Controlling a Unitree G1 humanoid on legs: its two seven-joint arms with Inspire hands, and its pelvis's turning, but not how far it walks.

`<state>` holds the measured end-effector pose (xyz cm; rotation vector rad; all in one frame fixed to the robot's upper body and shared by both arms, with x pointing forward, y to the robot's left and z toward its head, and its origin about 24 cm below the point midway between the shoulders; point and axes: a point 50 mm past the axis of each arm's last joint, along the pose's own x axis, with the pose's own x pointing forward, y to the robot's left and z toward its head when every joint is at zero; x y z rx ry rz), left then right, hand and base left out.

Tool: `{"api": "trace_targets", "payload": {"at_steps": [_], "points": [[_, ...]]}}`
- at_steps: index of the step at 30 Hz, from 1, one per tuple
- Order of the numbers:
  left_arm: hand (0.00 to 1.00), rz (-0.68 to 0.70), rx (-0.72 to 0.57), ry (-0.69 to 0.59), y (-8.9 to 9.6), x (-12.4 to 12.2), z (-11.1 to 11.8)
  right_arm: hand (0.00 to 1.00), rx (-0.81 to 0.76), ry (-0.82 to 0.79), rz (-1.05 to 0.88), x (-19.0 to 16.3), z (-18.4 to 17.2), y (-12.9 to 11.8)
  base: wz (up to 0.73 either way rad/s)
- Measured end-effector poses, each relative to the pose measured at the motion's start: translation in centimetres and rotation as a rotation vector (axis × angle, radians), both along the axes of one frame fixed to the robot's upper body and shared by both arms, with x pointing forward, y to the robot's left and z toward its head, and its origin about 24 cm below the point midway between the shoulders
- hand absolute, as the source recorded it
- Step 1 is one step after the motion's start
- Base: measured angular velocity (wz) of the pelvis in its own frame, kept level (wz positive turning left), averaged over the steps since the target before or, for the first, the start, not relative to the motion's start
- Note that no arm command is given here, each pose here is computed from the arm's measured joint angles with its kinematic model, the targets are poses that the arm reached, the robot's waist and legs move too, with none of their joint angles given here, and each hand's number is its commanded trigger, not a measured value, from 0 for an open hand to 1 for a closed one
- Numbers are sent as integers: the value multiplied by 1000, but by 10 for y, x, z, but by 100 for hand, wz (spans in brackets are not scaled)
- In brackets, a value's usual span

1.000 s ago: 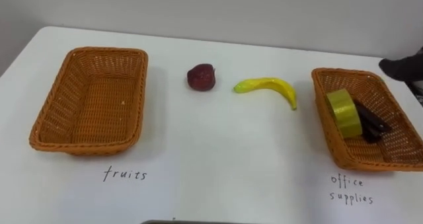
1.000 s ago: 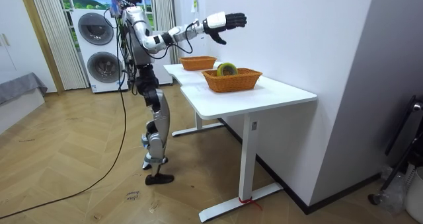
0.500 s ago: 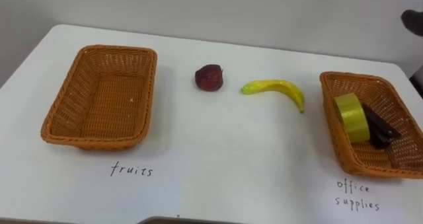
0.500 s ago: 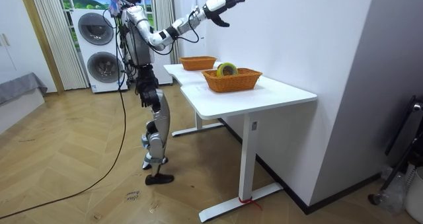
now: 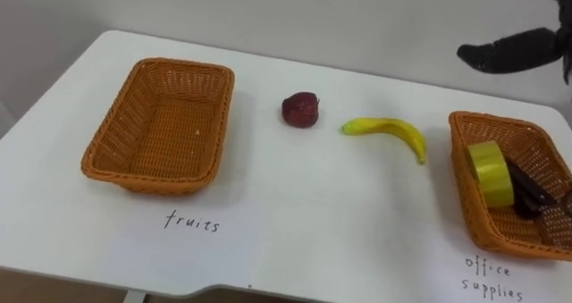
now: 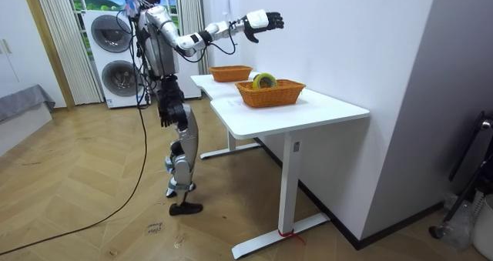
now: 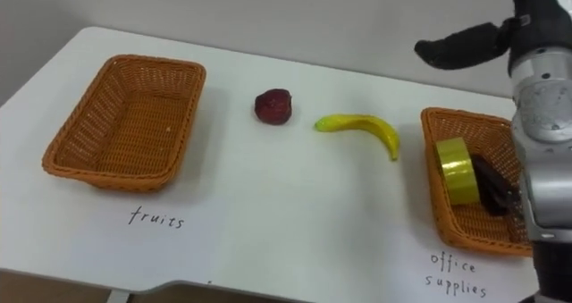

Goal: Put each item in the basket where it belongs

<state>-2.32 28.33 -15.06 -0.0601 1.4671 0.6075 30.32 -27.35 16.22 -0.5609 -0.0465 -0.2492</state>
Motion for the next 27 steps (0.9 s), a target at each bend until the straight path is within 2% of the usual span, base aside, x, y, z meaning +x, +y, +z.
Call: {"api": "trace_targets", "payload": {"at_steps": [4, 10, 22, 27], "points": [[0, -52, 28, 38, 10, -2, 4, 0, 81, 65, -16, 4, -13, -11, 1], [0, -75, 56, 28, 17, 3, 7, 0, 85, 88, -39, 6, -18, -16, 2], [0, -86, 40, 2, 17, 14, 7, 0, 83, 155, -58, 11, -31, -20, 5], [0, -93, 35, -5, 16, 17, 7, 0, 56, 255, -67, 17, -49, -20, -1]]}}
